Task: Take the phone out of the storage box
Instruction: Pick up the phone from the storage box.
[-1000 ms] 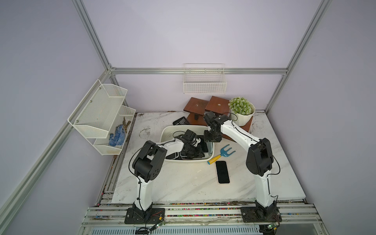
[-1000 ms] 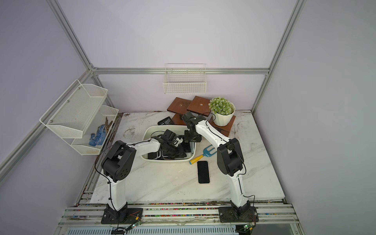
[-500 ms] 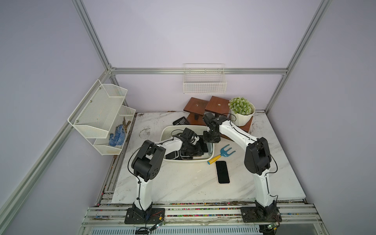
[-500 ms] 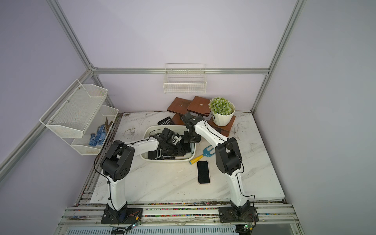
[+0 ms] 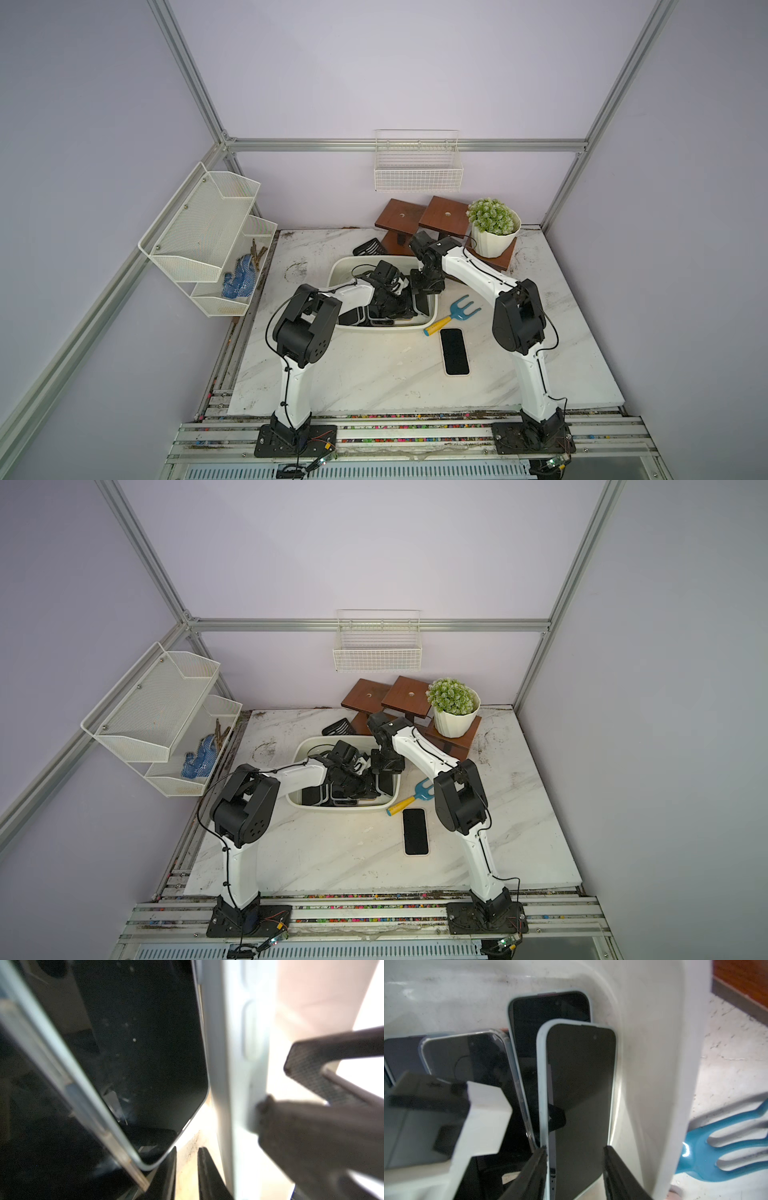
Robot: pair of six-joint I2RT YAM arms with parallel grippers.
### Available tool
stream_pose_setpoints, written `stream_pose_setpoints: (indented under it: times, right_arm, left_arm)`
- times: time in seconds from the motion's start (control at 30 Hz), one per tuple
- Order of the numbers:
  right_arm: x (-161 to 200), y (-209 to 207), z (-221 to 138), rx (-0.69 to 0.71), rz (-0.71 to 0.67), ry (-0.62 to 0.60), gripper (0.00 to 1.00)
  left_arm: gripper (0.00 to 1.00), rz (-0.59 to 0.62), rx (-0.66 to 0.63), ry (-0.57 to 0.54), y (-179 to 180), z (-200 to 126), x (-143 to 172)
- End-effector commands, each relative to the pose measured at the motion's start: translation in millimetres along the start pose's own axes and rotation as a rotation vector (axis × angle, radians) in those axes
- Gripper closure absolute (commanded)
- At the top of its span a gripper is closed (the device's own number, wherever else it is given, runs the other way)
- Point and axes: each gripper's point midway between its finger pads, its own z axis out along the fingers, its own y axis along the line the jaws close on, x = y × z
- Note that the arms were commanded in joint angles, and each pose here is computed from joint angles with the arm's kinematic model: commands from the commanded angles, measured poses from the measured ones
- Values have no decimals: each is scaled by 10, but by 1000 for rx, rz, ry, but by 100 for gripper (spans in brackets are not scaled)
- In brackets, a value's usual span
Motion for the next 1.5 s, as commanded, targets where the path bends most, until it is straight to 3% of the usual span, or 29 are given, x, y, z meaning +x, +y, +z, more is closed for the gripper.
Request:
stream_pose_setpoints:
  times: [0.0,0.13,0.23,0.27,0.87,1.1,1.47]
  right_arm:
    - [75,-205,89,106,2,34,46]
    - [32,-169,3,91,11,9,36]
    - [-19,-165,-5,86,19,-4,35]
    - [-34,-163,1,89,23,-5,30]
    - [-372,-243,246,109,140,-49,26]
    - [-312,-365,400,169,106,-19,32]
    - [-358,-479,325,228,71,-44,69]
  left_arm:
    - [76,21,41,-32,-108,-11,-146]
    - [77,22,56,-46,-149,-23,-190]
    - [77,26,64,-49,-178,-27,-213]
    - [78,24,66,-49,-183,-22,-209]
    - [84,-6,92,-58,-257,-22,-110]
    - [84,0,122,-55,-360,-11,-134]
    - [84,-1,121,-46,-365,25,-96]
